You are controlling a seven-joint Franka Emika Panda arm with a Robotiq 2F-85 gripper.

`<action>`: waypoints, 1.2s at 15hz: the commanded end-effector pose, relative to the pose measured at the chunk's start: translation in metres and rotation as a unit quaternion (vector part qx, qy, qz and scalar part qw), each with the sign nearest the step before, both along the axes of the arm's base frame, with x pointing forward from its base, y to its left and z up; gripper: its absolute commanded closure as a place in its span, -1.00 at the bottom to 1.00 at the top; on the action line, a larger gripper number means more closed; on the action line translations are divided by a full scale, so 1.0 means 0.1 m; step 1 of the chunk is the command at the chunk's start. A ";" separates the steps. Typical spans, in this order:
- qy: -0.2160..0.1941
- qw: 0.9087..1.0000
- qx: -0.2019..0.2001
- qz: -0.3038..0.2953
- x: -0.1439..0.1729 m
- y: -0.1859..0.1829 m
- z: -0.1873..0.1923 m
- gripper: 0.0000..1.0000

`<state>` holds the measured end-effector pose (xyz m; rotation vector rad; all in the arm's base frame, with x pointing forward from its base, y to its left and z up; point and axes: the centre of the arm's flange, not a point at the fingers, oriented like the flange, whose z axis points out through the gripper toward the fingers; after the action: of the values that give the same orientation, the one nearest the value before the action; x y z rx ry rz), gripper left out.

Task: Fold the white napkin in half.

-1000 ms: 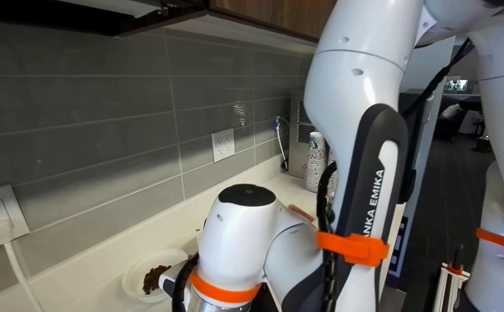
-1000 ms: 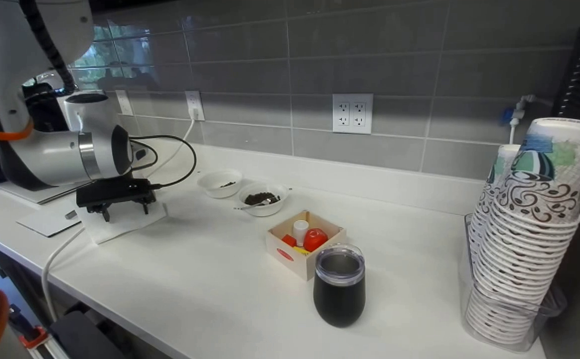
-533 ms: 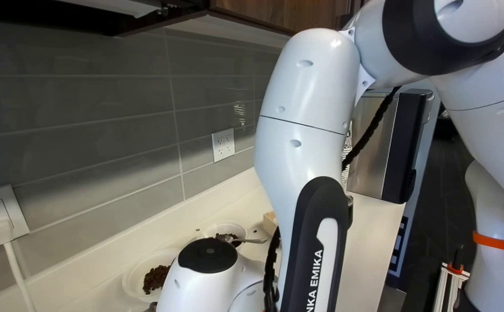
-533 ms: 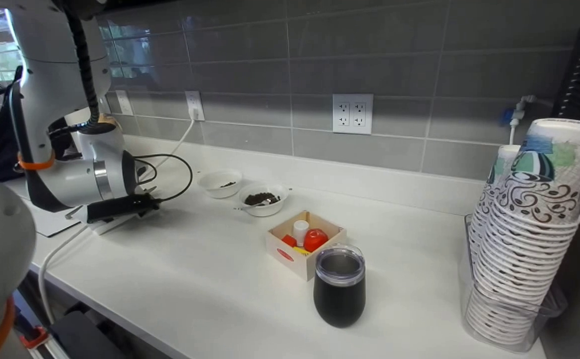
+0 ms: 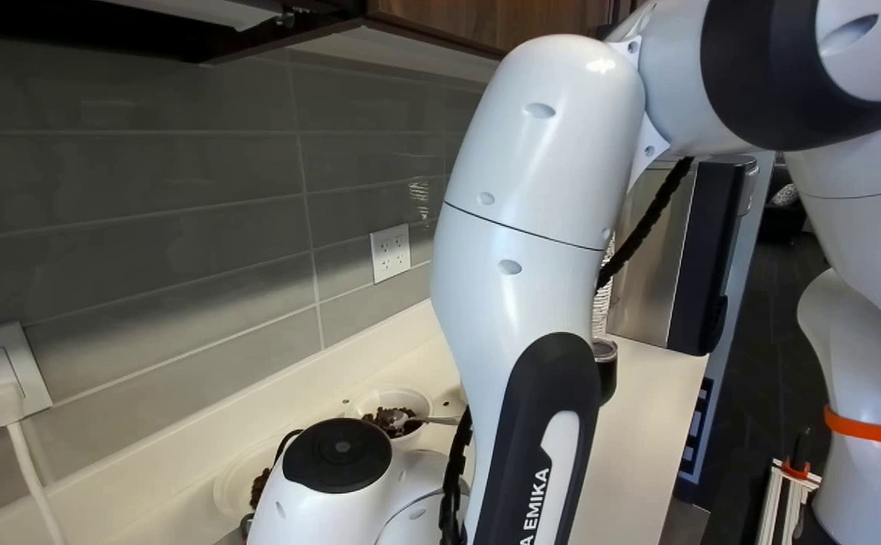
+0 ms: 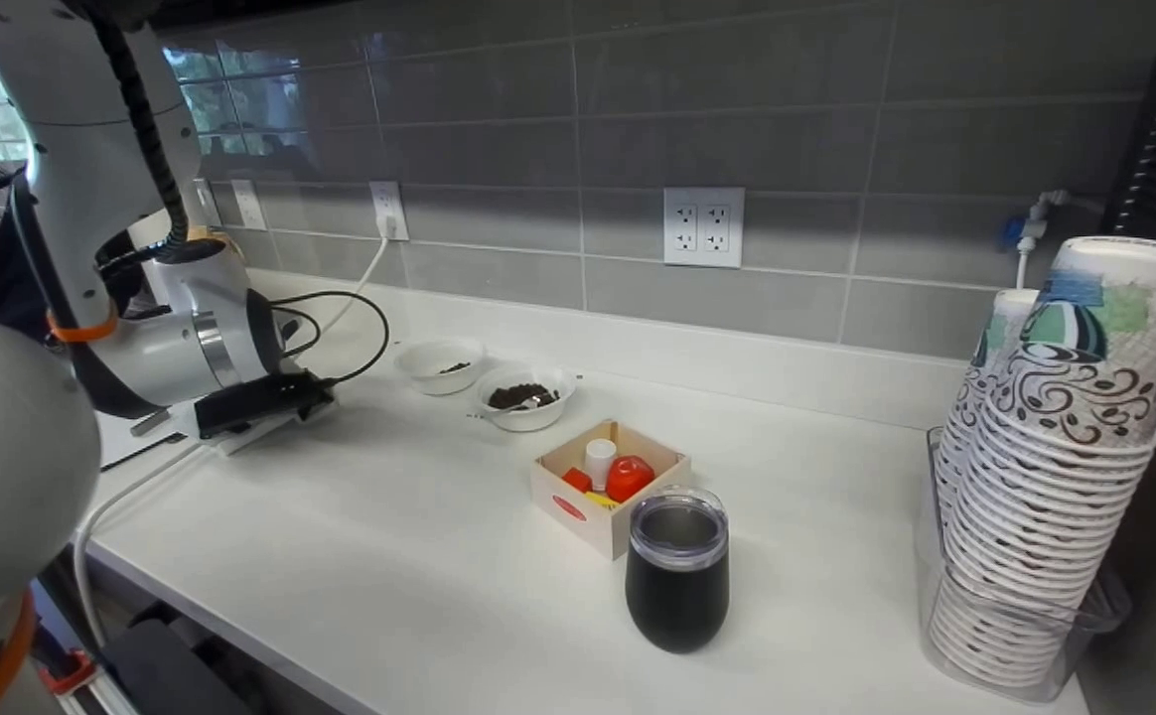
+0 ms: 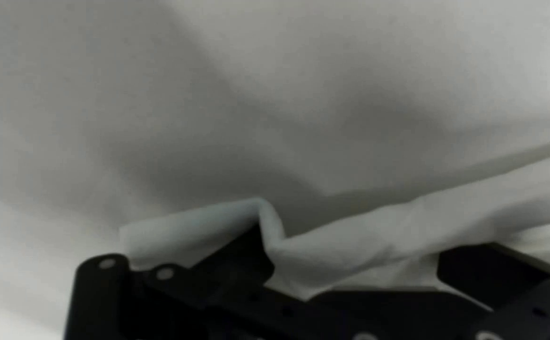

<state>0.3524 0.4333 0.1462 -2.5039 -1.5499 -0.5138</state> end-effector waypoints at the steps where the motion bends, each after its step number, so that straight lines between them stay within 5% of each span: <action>1: 0.019 0.998 -0.058 -0.029 0.03 -0.20 -0.08 -1.00; 8: 0.082 0.984 -0.139 -0.071 -0.02 -0.49 0.12 -1.00; 13: 0.126 0.961 -0.218 -0.110 -0.03 -0.79 0.14 -1.00; 18: 0.142 0.954 -0.233 -0.125 -0.02 -0.92 0.27 -1.00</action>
<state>0.3570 0.3529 0.1584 -2.9567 -1.4175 0.1814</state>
